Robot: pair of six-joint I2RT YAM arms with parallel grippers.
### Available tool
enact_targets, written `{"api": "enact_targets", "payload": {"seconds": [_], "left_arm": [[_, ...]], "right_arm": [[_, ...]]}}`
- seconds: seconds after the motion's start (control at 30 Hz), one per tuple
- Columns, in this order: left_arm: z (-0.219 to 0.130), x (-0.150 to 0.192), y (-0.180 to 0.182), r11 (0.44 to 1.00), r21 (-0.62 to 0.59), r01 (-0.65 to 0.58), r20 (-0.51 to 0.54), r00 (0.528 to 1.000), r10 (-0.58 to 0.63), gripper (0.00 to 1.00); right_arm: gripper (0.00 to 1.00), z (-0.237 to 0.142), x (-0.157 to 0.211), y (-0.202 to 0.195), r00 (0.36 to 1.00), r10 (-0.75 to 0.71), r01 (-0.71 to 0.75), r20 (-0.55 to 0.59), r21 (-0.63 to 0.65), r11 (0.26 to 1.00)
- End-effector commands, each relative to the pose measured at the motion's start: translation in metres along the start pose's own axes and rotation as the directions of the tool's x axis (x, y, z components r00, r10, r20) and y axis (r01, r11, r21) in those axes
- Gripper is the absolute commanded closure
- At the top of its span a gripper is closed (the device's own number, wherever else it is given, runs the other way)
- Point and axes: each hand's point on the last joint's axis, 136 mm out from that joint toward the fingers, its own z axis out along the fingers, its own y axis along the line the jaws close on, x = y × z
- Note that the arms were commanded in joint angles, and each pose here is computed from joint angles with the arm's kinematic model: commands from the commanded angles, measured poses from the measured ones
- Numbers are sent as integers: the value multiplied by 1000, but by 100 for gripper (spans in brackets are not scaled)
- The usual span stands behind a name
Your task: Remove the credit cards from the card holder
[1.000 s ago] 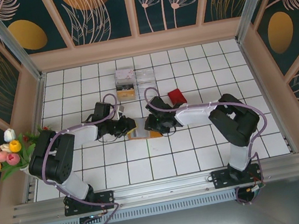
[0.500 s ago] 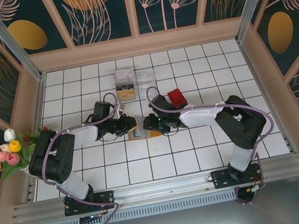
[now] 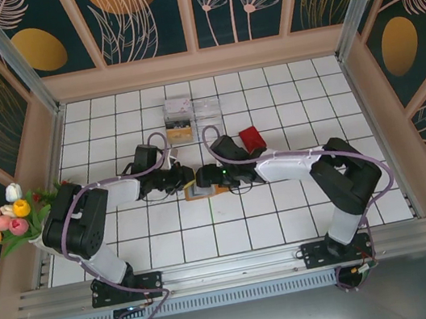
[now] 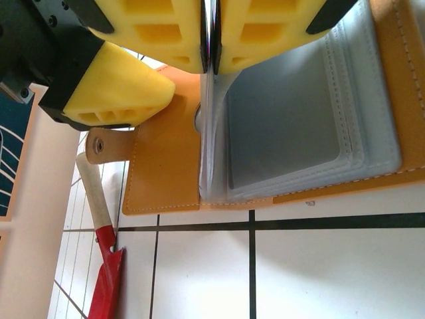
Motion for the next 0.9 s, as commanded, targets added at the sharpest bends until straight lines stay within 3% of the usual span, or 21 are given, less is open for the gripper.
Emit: {"api": "enact_targets", "payload": {"seconds": [0.0,0.57,0.87], "left_arm": [[2,1,-2,1000,28,-3,-12,1000,4,85],[2,-1,0,1000,21,5,2,1000,-5,85],[-12,-13,1,997,-71,-17,90,996,23,66]], "right_arm": [[26,9,3,0,999,-51,51,-14,33,998],[36,19,9,-20,998,-53,55,-17,136,989],[52,17,5,-30,1000,-24,22,9,183,983]]}}
